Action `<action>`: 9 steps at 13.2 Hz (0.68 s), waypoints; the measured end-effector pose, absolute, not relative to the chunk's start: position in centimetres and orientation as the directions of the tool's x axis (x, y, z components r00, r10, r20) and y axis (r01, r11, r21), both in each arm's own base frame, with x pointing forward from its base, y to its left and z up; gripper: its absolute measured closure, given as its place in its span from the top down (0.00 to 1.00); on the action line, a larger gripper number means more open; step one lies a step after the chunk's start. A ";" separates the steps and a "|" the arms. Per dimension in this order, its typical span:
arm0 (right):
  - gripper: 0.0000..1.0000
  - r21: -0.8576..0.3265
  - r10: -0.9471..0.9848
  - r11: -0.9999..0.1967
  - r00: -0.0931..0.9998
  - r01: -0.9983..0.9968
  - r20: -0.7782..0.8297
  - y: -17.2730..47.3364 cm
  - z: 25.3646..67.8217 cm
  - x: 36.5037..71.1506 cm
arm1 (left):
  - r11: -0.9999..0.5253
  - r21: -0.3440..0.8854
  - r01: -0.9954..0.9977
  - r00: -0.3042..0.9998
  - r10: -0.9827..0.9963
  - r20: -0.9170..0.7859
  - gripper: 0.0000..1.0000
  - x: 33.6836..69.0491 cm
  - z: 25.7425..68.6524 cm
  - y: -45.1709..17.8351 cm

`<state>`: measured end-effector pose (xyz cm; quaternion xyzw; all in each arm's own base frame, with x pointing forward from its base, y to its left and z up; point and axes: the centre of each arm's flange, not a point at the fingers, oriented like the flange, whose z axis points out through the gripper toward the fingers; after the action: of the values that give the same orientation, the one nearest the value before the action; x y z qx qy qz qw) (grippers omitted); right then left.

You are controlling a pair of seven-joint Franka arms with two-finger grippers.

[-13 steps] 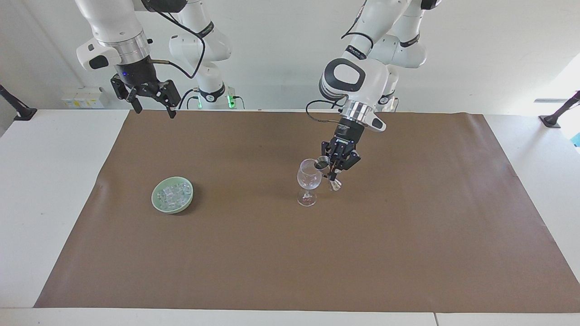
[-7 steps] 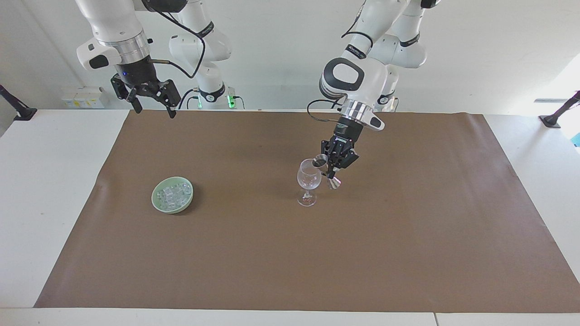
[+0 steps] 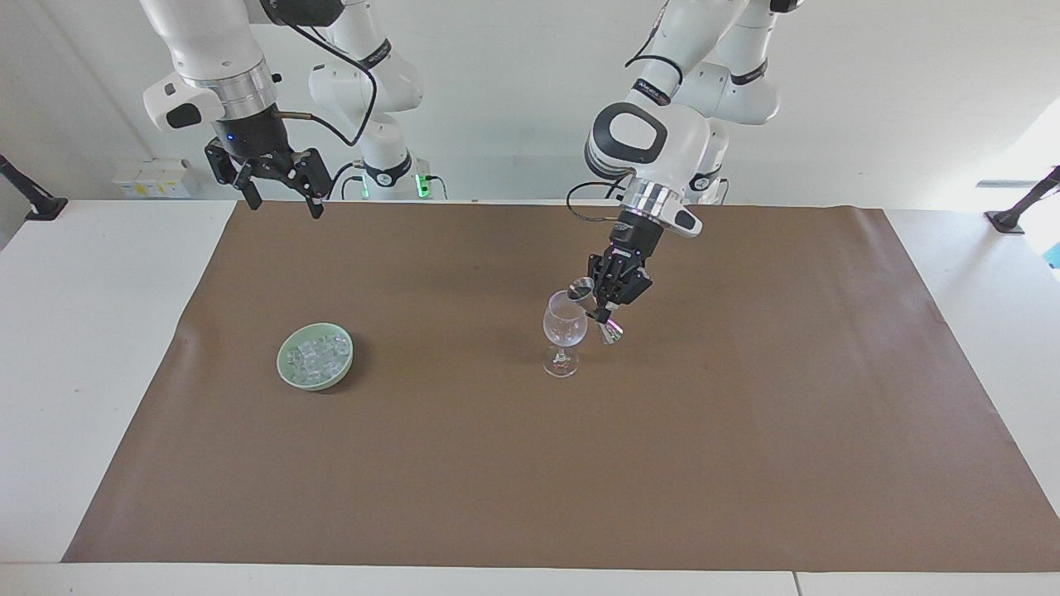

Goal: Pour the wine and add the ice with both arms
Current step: 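Tilt the silver shaker over the wine glass with the left gripper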

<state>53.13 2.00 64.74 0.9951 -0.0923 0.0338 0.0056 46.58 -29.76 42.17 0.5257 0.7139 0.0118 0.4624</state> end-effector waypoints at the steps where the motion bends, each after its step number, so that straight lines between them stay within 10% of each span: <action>1: 1.00 0.005 -0.183 -0.983 0.981 -0.184 0.069 2.0 64.7 53.1 | 0.440 0.509 0.740 -0.013 0.766 -0.643 0.22 46.6 42.2 -29.7; 9: 1.00 0.006 -0.183 -0.983 0.981 -0.183 0.065 2.1 64.5 53.1 | 0.323 0.600 0.731 0.098 0.822 -0.561 0.22 46.6 42.4 -29.7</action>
<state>53.12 2.05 64.53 0.9952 -0.0919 0.0324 0.0058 46.59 -29.70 42.35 0.5797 0.6698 0.0489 0.4614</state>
